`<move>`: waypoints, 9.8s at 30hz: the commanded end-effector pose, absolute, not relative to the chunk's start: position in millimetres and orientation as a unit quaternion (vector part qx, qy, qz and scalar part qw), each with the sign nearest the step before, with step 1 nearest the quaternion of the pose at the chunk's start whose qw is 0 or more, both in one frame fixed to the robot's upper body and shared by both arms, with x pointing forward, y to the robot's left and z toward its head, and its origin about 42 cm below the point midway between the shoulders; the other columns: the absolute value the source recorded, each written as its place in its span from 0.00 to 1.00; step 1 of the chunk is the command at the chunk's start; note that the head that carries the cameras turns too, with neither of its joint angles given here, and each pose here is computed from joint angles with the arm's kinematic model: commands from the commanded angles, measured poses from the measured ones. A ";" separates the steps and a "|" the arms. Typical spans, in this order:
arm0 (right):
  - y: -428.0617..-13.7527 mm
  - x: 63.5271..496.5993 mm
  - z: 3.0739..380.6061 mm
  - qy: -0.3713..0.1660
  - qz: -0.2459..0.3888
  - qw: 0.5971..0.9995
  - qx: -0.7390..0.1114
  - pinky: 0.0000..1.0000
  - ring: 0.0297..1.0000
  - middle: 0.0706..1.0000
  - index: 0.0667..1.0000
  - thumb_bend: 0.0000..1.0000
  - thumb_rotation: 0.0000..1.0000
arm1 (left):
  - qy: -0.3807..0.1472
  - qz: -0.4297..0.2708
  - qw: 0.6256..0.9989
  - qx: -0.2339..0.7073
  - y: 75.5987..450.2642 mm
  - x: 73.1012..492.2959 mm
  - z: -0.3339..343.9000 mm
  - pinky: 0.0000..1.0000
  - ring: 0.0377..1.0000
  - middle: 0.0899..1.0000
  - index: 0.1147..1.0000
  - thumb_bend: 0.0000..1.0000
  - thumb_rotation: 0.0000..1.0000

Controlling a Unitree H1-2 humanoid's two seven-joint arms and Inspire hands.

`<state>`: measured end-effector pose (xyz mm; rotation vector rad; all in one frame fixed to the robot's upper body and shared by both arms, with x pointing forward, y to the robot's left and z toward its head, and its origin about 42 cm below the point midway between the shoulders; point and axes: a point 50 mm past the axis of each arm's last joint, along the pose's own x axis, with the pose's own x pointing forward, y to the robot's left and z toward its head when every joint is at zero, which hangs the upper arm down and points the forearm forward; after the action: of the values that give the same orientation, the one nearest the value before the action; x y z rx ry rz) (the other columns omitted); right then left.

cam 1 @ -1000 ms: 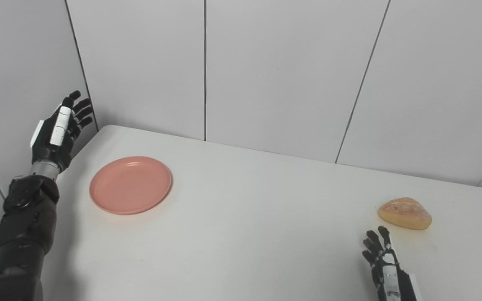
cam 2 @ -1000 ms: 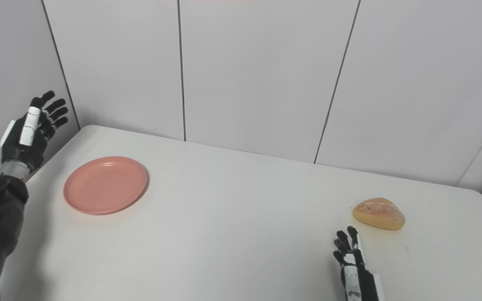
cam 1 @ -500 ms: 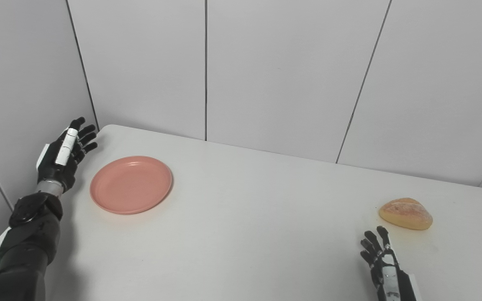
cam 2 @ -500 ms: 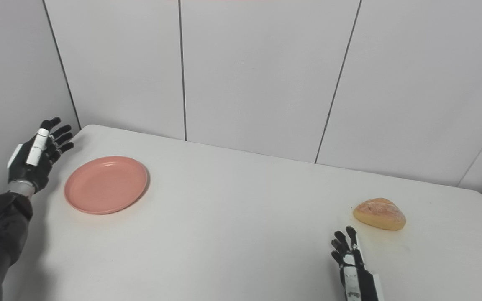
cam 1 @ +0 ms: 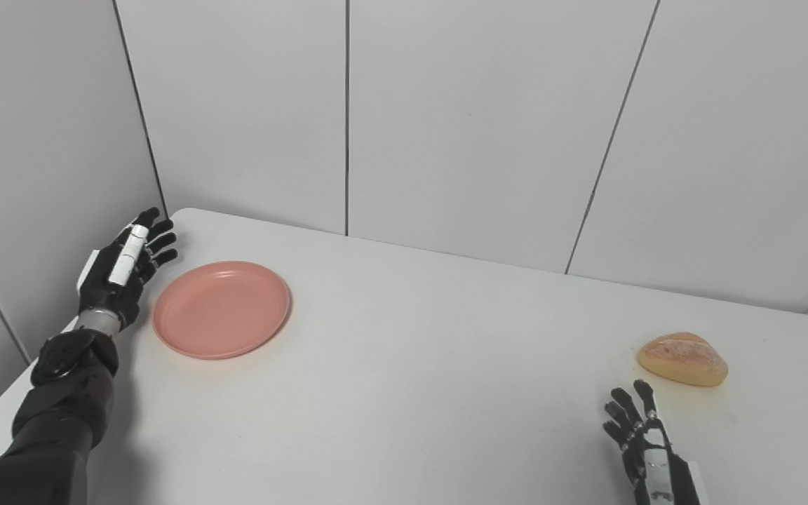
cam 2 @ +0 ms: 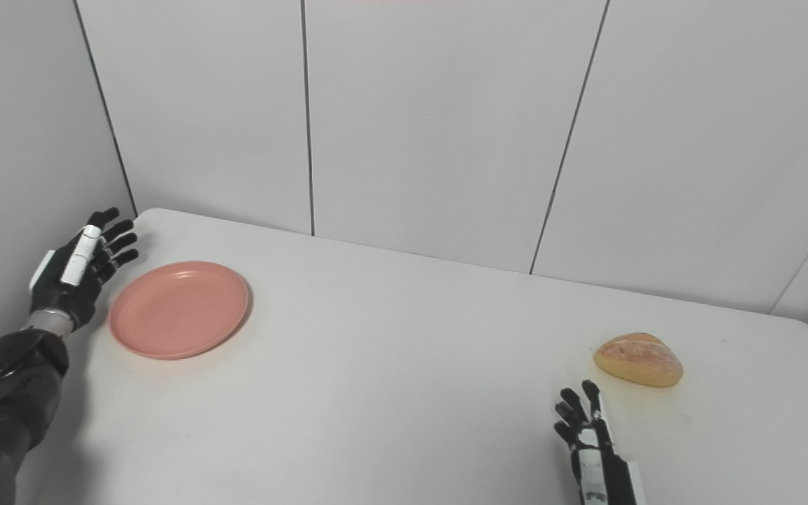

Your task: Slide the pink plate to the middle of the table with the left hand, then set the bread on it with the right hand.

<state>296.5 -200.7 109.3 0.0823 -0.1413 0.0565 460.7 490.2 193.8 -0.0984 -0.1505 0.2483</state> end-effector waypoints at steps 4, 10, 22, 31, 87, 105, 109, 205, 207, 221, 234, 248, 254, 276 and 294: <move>-211.2 268.9 75.7 -0.012 0.017 0.999 0.041 0.91 0.90 0.90 0.97 0.85 1.00 | -0.124 0.111 0.985 -0.047 488.8 473.3 225.0 0.80 0.86 0.83 0.83 0.85 0.67; -215.4 265.8 77.6 -0.014 0.017 0.999 0.045 0.91 0.91 0.90 0.97 0.87 0.99 | -0.109 0.112 0.987 -0.048 489.6 468.4 215.2 0.90 0.89 0.87 0.87 0.85 0.67; -215.7 264.5 79.4 -0.017 0.016 0.998 0.050 0.89 0.89 0.90 0.97 0.87 0.98 | -0.080 0.120 0.989 -0.038 492.3 465.5 203.2 0.82 0.84 0.83 0.84 0.92 0.68; -215.6 262.2 82.6 -0.017 0.017 0.998 0.053 0.88 0.89 0.90 0.97 0.87 0.98 | -0.070 0.107 0.991 -0.027 489.7 465.2 198.2 0.86 0.86 0.84 0.85 0.93 0.68; -203.7 262.2 88.9 -0.026 0.029 0.999 0.034 0.82 0.85 0.88 0.97 0.87 0.97 | -0.067 -0.016 0.996 -0.058 408.5 484.5 169.6 0.71 0.84 0.83 0.86 0.94 0.69; -200.9 264.1 88.8 -0.026 0.039 0.998 0.034 0.83 0.85 0.89 0.97 0.86 0.97 | -0.057 -0.051 0.995 -0.058 369.4 483.5 165.0 0.81 0.86 0.84 0.86 0.89 0.71; -200.2 264.4 88.6 -0.028 0.039 0.998 0.036 0.82 0.84 0.88 0.97 0.86 0.96 | -0.053 -0.054 0.995 -0.059 360.3 479.8 160.9 0.83 0.87 0.84 0.85 0.90 0.71; -145.6 273.2 104.5 -0.073 0.069 0.994 -0.040 0.75 0.81 0.87 0.97 0.79 1.00 | 0.007 -0.061 0.967 -0.246 205.7 434.1 153.6 0.97 0.89 0.85 0.76 0.87 0.73; -142.9 273.9 104.4 -0.073 0.070 0.994 -0.038 0.76 0.81 0.87 0.97 0.79 1.00 | 0.008 -0.062 0.966 -0.250 207.2 433.9 153.3 0.99 0.90 0.86 0.75 0.87 0.72; -130.7 276.2 104.5 -0.071 0.068 0.995 -0.033 0.75 0.81 0.87 0.96 0.76 1.00 | 0.004 -0.071 0.967 -0.244 217.3 439.1 150.8 1.00 0.92 0.87 0.79 0.84 0.75; -116.5 282.7 104.0 -0.074 0.068 0.994 -0.032 0.76 0.83 0.88 0.96 0.77 1.00 | 0.010 -0.065 0.963 -0.260 228.2 444.3 148.3 1.00 0.89 0.81 0.71 0.89 0.69; -133.4 278.9 135.2 -0.165 -0.024 0.983 -0.079 0.75 0.82 0.89 0.92 0.77 1.00 | 0.013 -0.063 0.964 -0.259 238.0 443.9 137.6 1.00 0.91 0.84 0.77 0.89 0.71; -151.0 289.6 164.8 -0.207 -0.048 0.974 -0.078 0.78 0.84 0.89 0.92 0.75 1.00 | 0.013 -0.065 0.964 -0.256 235.1 443.9 137.4 1.00 0.90 0.84 0.79 0.88 0.72; -228.2 355.3 259.2 -0.284 -0.065 0.932 -0.213 0.66 0.79 0.80 0.80 0.83 1.00 | 0.015 -0.067 0.962 -0.266 225.7 442.4 134.2 1.00 0.91 0.86 0.80 0.86 0.73; -272.8 415.6 283.3 -0.254 -0.075 0.800 -0.539 0.66 0.74 0.75 0.76 0.89 0.96 | 0.013 -0.071 0.962 -0.264 230.0 442.1 136.0 1.00 0.90 0.82 0.78 0.86 0.73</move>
<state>407.8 -264.9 259.5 -1.1095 -0.4871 -0.1050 446.5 230.3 148.3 -0.5321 -0.0286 -0.1556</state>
